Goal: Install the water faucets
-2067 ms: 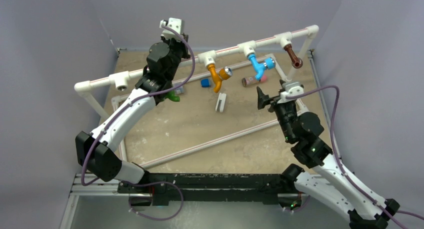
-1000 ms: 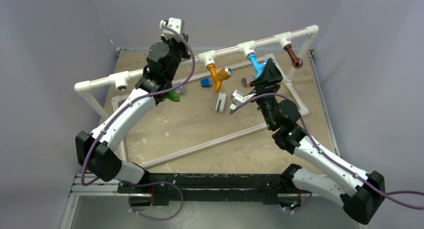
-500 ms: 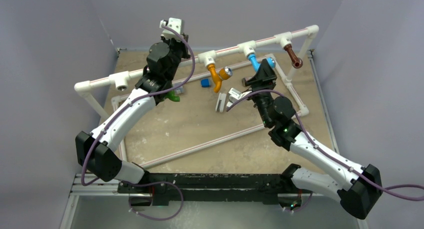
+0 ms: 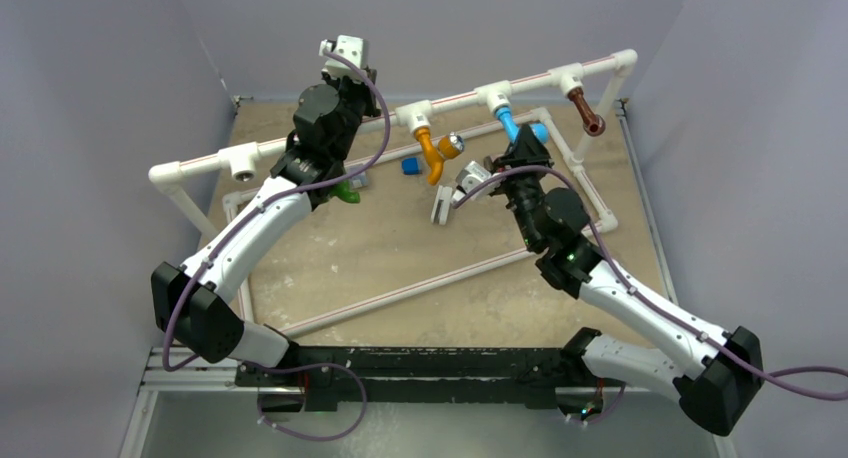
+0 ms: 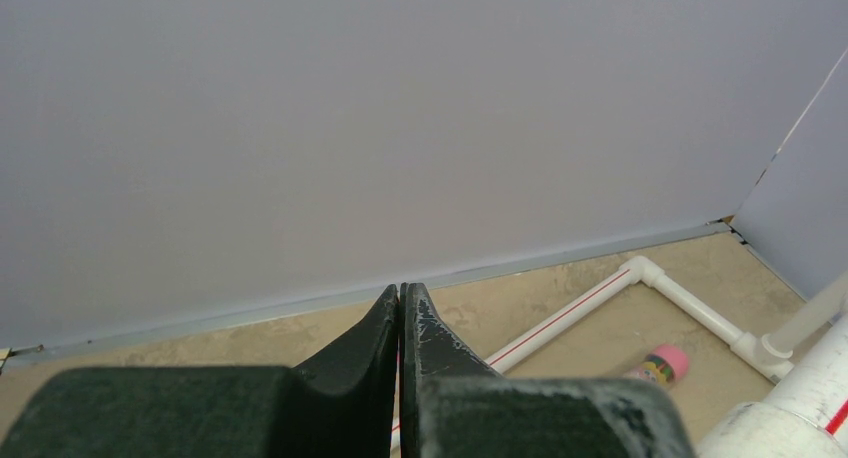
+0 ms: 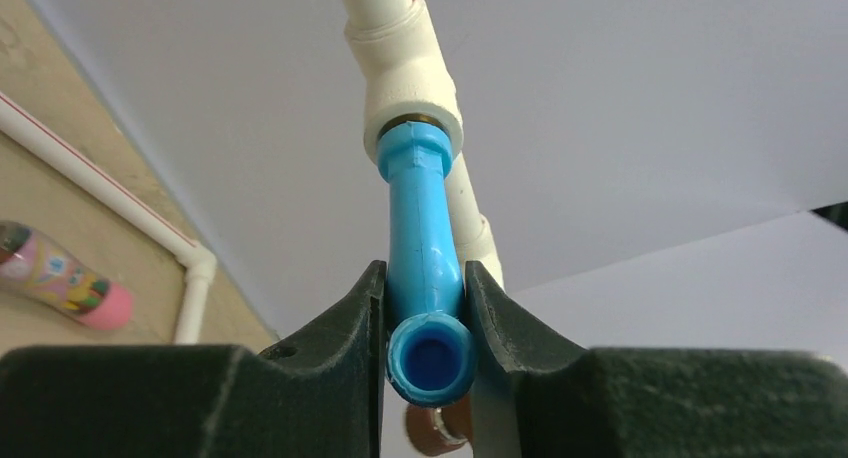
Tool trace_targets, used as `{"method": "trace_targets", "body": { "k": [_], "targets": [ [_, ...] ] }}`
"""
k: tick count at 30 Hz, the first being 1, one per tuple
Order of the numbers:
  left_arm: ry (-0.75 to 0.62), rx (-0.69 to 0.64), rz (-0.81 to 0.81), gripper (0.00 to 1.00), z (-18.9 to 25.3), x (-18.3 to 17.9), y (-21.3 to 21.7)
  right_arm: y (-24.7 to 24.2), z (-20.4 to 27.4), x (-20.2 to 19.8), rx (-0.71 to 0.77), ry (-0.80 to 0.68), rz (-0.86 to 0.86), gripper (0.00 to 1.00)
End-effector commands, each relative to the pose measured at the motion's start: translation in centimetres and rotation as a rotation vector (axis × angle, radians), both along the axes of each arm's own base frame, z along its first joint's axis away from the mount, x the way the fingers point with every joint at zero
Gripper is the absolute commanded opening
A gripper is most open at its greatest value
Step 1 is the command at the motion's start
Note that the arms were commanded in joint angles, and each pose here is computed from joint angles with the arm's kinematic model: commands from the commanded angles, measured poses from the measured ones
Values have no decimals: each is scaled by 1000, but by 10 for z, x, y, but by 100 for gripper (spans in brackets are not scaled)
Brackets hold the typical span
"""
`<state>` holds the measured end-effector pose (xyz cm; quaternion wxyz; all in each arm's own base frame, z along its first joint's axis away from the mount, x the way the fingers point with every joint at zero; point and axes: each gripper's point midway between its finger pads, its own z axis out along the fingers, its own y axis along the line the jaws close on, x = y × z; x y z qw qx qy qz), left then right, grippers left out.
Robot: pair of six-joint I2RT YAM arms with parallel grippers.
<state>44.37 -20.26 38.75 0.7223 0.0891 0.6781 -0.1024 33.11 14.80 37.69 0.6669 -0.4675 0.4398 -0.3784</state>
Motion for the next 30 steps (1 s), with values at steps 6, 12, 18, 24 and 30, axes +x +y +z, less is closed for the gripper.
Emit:
{"method": "trace_targets", "body": {
  "k": [6, 12, 18, 24, 30],
  "targets": [
    [486, 310, -109, 0, -185, -31, -14, 22, 7, 0, 634, 163, 175, 0],
    [490, 313, -106, 0, -187, -30, -13, 64, 16, -12, 1162, 388, 410, 0],
    [485, 310, -104, 0, -185, -30, -13, 78, 31, -26, 1724, 551, 561, 0],
    [480, 307, -107, 0, -182, -31, -13, 82, 46, -39, 2138, 688, 701, 0],
    [480, 307, -111, 0, -181, -32, -14, 83, 60, -53, 2459, 854, 846, 0]
  ]
}}
